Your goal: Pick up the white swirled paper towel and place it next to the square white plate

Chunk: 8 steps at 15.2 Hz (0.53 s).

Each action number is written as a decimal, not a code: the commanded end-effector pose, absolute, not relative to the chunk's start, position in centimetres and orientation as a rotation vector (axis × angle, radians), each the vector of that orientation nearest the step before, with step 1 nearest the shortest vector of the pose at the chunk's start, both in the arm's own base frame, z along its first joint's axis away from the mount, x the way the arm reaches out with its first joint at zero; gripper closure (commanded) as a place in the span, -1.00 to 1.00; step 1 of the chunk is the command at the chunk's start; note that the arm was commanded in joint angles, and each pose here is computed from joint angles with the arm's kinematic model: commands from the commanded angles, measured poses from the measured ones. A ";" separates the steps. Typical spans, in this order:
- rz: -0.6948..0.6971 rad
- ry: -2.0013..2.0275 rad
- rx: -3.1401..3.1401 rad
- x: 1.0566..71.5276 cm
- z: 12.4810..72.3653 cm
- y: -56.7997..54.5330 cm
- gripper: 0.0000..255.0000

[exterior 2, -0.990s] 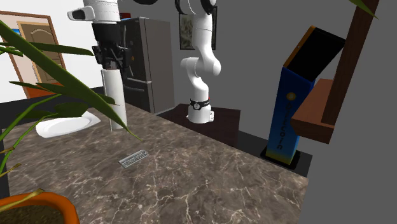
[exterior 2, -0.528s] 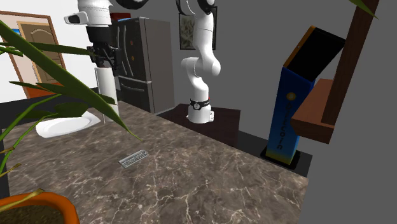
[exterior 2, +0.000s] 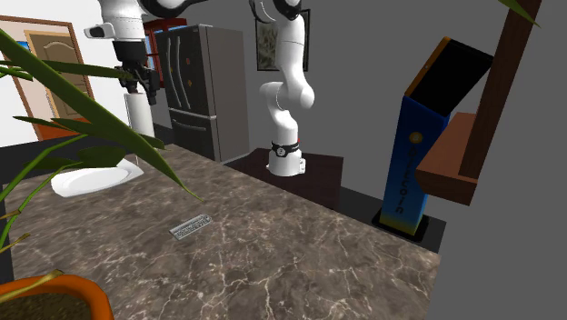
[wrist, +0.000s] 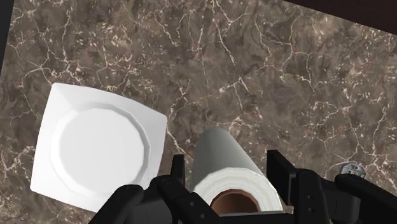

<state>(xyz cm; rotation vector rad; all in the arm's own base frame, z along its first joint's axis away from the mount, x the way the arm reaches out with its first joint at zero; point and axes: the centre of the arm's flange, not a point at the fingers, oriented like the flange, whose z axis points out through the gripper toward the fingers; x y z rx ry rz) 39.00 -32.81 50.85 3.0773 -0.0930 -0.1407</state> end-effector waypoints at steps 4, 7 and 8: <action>-0.141 -0.091 3.077 35.5 50.9 -38.7 1.00; -0.141 -0.091 3.077 33.6 50.9 -42.1 1.00; -0.141 -0.091 3.077 32.9 50.9 -43.3 1.00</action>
